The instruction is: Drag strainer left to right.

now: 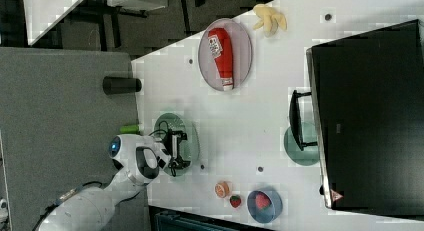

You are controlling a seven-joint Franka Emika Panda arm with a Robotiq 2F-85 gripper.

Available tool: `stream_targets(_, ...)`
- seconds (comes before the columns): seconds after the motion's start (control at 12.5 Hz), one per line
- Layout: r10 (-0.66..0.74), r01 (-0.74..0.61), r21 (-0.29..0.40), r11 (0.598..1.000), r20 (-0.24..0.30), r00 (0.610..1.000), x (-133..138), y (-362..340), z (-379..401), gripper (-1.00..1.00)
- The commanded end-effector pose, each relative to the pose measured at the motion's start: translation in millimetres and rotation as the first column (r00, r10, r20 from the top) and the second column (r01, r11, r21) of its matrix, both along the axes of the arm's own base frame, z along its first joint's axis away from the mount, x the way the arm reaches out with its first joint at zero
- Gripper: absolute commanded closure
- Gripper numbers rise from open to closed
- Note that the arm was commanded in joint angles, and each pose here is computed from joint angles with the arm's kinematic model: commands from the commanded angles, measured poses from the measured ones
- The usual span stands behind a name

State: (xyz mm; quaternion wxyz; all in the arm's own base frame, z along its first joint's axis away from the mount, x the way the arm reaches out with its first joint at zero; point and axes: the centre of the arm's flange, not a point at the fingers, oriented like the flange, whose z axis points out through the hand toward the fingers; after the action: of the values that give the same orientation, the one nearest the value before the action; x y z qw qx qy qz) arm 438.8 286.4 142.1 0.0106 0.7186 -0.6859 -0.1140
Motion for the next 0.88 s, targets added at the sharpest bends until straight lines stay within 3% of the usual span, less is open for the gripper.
stream_targets(0.08, -0.03, 0.028, 0.027, 0.999, 0.082, 0.996, 12, 17, 18, -1.0)
stream_targets(0.88, -0.101, 0.107, -0.051, 0.993, 0.108, 0.989, 28, -60, 17, -1.0)
